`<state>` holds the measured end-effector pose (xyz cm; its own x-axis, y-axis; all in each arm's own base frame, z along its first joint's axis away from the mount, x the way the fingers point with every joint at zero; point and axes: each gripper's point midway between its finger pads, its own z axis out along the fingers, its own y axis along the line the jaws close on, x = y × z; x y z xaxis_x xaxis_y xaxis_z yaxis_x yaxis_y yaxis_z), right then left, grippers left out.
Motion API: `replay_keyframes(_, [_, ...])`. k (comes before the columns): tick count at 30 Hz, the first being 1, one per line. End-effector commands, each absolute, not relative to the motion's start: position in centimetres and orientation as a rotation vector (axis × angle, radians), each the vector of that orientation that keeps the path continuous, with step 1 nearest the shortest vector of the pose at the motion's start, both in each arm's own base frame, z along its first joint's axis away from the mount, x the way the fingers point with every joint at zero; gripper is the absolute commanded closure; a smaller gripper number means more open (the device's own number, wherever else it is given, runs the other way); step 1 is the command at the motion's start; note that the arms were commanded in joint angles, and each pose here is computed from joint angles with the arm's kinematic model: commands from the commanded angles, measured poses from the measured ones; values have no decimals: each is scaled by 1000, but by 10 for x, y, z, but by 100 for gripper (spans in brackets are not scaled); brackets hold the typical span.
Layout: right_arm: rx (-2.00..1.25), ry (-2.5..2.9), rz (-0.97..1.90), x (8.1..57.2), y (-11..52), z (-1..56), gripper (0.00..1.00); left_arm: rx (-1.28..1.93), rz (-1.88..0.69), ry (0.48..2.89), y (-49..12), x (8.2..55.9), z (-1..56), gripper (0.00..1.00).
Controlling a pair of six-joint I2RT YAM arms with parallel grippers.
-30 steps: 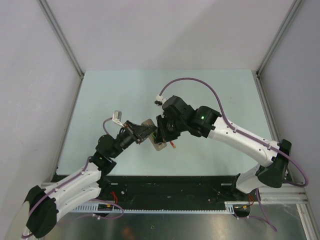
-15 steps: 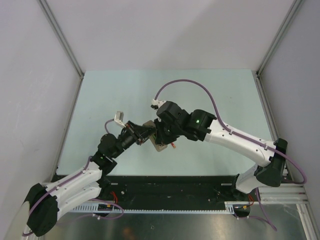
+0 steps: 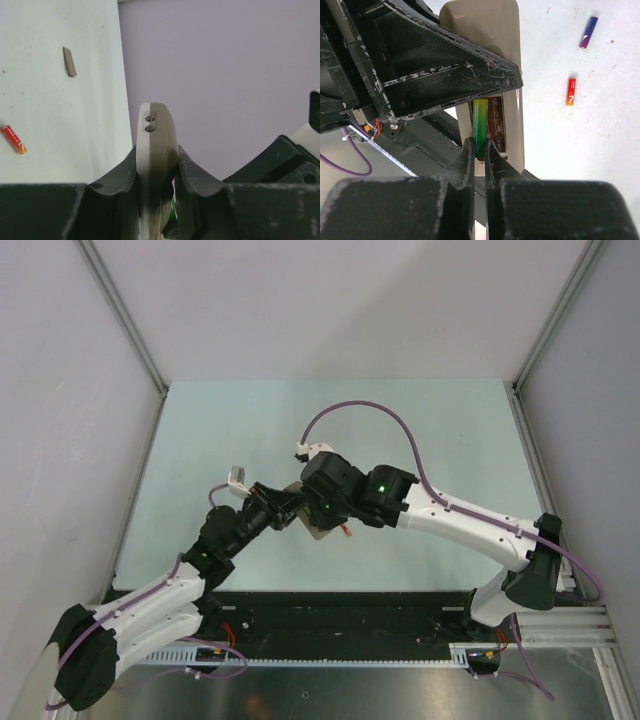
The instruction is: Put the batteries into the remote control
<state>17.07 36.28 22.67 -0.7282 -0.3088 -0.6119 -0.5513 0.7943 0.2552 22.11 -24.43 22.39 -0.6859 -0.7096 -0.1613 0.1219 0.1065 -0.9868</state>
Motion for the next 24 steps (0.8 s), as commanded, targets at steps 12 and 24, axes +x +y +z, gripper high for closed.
replay_keyframes(12, [-657, 2393, 646, 175, 399, 205, 89, -320, -2059, 1363, -251, 178, 367, 100])
replay_keyframes(24, [-759, 2487, 624, 160, 381, 196, 80, -206, -2016, 1348, -249, 166, 364, 100])
